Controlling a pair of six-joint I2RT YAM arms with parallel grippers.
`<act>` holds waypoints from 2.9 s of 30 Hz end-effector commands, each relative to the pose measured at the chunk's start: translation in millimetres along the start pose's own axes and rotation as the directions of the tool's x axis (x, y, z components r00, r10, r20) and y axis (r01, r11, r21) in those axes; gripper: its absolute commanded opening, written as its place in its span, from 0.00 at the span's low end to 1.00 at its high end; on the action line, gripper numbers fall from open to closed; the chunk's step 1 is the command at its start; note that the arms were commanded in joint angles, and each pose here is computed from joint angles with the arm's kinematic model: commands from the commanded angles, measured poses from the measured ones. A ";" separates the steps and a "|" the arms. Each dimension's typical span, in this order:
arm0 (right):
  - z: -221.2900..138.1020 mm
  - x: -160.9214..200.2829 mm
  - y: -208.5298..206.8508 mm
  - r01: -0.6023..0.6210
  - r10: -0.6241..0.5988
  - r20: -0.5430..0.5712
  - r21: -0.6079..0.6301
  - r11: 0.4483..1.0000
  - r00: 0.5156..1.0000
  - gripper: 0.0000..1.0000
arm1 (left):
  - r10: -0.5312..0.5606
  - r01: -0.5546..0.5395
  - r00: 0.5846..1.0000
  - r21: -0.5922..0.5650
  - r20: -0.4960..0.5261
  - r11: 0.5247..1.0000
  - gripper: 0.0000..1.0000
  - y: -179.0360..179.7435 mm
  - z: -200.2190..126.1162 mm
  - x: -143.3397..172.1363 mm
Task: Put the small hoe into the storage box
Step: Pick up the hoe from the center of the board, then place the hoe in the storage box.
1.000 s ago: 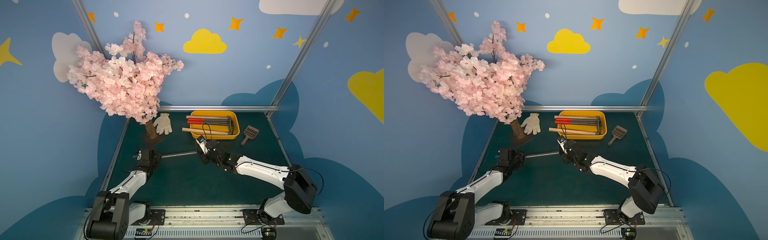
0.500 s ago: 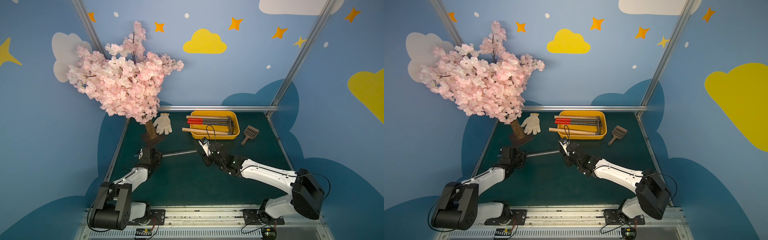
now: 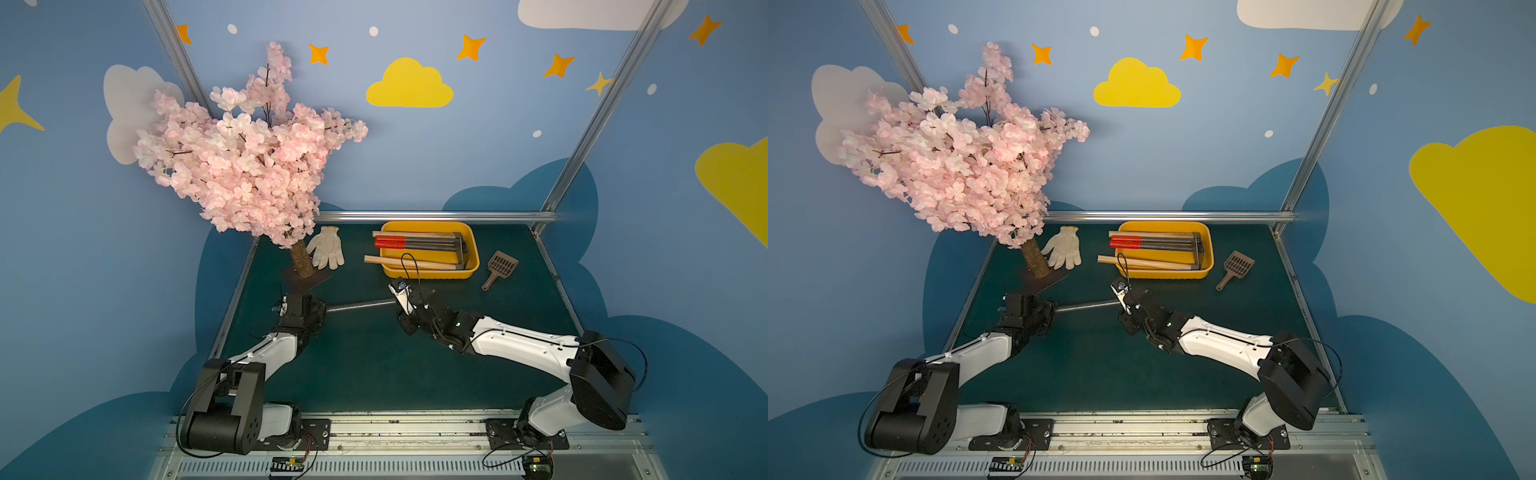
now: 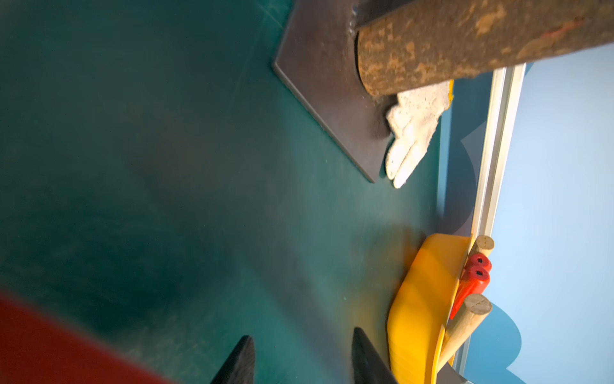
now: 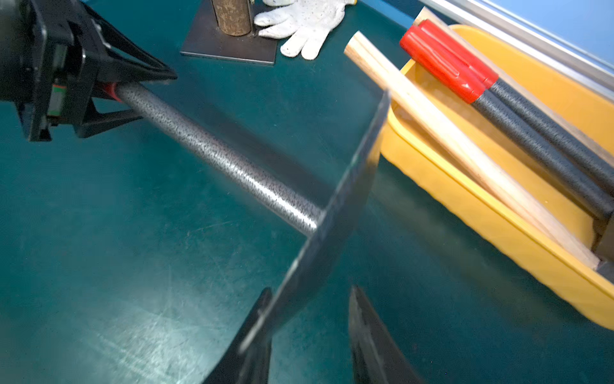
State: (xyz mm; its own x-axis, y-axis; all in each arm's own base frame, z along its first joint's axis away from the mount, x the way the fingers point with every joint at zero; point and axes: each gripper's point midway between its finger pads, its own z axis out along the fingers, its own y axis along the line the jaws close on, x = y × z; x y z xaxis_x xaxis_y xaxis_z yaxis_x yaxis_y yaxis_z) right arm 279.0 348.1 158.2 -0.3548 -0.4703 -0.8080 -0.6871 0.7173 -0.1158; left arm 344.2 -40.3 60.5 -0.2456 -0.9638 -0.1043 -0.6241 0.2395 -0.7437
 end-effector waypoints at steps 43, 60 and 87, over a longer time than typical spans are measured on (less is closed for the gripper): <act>-18.1 -49.8 -192.2 -0.300 0.323 0.012 0.403 0.865 0.946 0.00 | 0.449 -0.478 0.861 0.078 0.240 0.875 0.89 -39.7 -69.4 -46.8; 7.4 -57.7 -286.6 -0.550 0.534 0.166 0.411 0.727 0.829 0.00 | 0.452 -0.484 0.859 0.097 0.239 0.869 0.89 -41.4 -77.1 -47.3; 69.5 -22.6 -330.5 -0.416 0.433 0.042 0.379 0.827 0.900 0.00 | 0.456 -0.492 0.850 0.087 0.262 0.866 0.89 -44.2 -90.6 -57.2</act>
State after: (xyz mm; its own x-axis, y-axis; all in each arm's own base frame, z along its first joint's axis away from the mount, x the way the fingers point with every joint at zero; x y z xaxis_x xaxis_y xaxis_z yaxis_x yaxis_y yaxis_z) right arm 541.1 148.7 151.6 -0.6582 -0.1025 -0.7458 -0.1536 0.9881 -0.0002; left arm 316.4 14.5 149.3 -0.3007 -0.7506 -0.5883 -0.3700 0.6604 -0.6534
